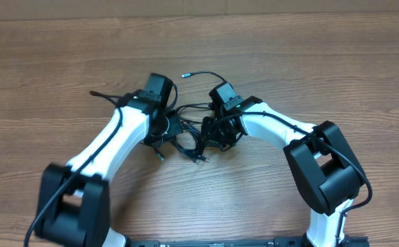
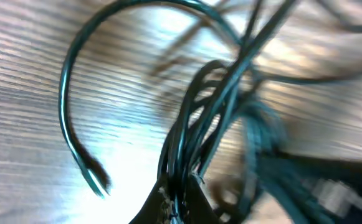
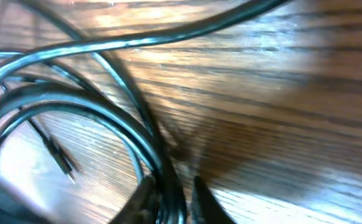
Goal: Untangle cables
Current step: 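Pull the left gripper leftward, stretching a black cable from the bundle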
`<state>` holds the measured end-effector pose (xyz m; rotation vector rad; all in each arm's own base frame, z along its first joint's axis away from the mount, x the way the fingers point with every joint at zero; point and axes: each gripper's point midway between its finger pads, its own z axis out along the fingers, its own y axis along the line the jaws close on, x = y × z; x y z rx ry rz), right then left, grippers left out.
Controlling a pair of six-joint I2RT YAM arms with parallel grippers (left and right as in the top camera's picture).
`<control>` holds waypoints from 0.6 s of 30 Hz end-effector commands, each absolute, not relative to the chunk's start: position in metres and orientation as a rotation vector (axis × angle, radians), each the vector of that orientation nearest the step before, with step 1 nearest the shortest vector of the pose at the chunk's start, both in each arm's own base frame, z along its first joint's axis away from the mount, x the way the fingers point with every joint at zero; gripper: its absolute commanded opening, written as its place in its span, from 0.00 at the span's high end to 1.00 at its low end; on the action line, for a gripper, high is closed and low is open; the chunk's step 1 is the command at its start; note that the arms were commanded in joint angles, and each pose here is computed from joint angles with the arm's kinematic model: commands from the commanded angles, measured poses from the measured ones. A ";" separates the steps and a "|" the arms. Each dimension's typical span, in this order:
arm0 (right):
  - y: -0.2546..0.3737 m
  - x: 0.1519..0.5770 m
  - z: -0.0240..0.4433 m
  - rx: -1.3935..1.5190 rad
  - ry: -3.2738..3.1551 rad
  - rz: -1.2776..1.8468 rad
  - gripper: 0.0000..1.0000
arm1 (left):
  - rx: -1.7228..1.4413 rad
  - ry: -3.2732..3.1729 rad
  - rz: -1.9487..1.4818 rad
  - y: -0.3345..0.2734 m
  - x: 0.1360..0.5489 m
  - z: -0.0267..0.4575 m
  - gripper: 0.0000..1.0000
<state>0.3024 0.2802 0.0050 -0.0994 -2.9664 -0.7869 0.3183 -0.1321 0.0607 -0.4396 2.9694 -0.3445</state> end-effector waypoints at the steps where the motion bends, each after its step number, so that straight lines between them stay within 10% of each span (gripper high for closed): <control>1: 0.275 0.301 -0.003 -0.106 -2.978 -0.738 0.92 | -0.394 2.849 -0.462 -0.139 0.329 0.106 0.96; 18: 0.275 0.301 -0.003 -0.106 -2.977 -0.738 0.96 | -0.313 2.631 -0.646 -0.150 0.332 0.177 0.96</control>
